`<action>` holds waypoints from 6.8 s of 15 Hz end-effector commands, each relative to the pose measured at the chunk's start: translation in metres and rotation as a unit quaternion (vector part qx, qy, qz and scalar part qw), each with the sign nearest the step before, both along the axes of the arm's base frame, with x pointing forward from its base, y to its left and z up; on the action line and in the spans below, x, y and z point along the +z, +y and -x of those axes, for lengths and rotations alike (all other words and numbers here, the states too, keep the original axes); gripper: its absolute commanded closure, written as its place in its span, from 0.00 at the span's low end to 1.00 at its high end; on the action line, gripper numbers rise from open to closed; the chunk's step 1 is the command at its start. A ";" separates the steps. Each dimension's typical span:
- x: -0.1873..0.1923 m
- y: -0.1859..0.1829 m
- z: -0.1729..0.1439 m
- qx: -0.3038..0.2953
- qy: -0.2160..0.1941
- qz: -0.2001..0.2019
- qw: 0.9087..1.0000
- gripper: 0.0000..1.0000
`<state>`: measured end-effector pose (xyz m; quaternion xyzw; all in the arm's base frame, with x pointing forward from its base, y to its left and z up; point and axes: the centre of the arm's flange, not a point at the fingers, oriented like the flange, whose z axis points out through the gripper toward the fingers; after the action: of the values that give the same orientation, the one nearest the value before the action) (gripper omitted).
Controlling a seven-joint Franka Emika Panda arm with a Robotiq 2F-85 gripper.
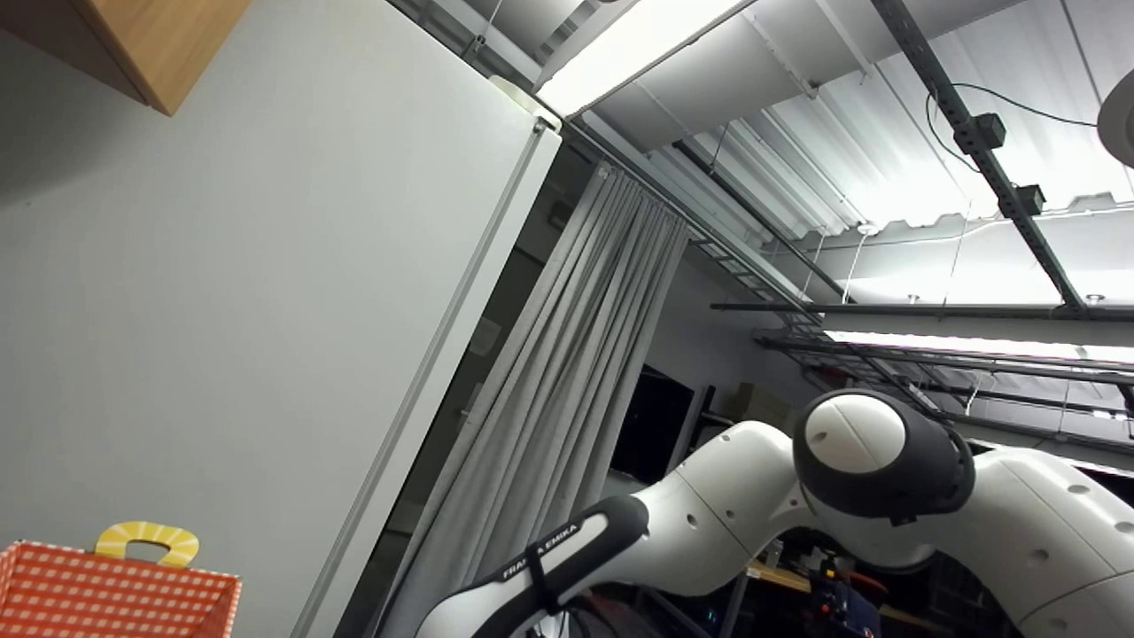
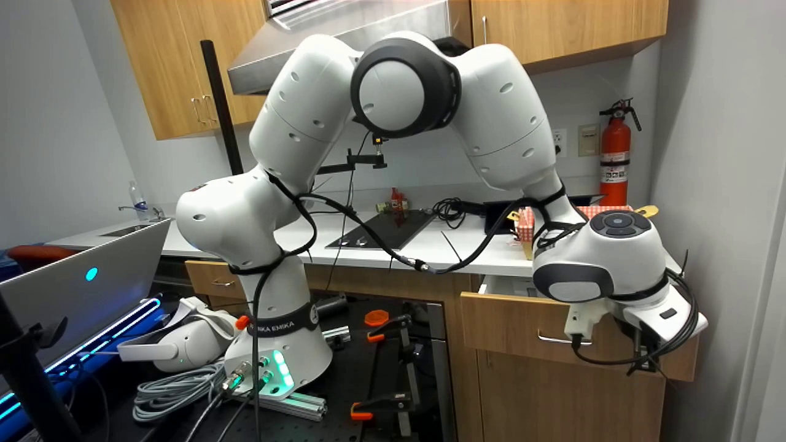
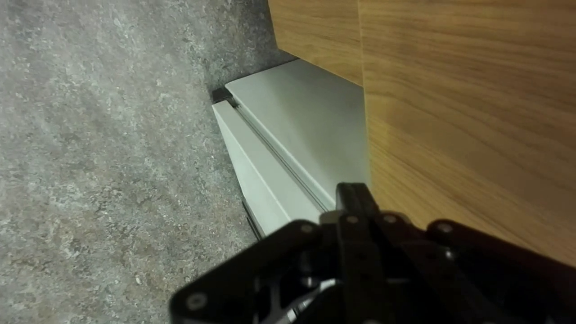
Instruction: Close the drawer
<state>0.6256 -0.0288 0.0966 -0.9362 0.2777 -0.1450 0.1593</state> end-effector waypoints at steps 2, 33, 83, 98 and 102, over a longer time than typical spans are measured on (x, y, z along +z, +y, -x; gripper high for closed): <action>0.033 0.006 0.026 0.020 -0.026 -0.046 0.998 1.00; -0.005 0.088 0.021 0.110 -0.009 -0.153 0.982 1.00; 0.272 0.079 0.173 0.328 -0.168 0.054 0.928 0.52; 0.279 0.081 0.180 0.347 -0.152 0.061 0.923 0.00; 0.269 0.084 0.173 0.334 -0.156 0.050 0.928 0.00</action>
<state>0.4525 0.0556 0.3656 -0.9473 -0.0868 -0.2412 0.1923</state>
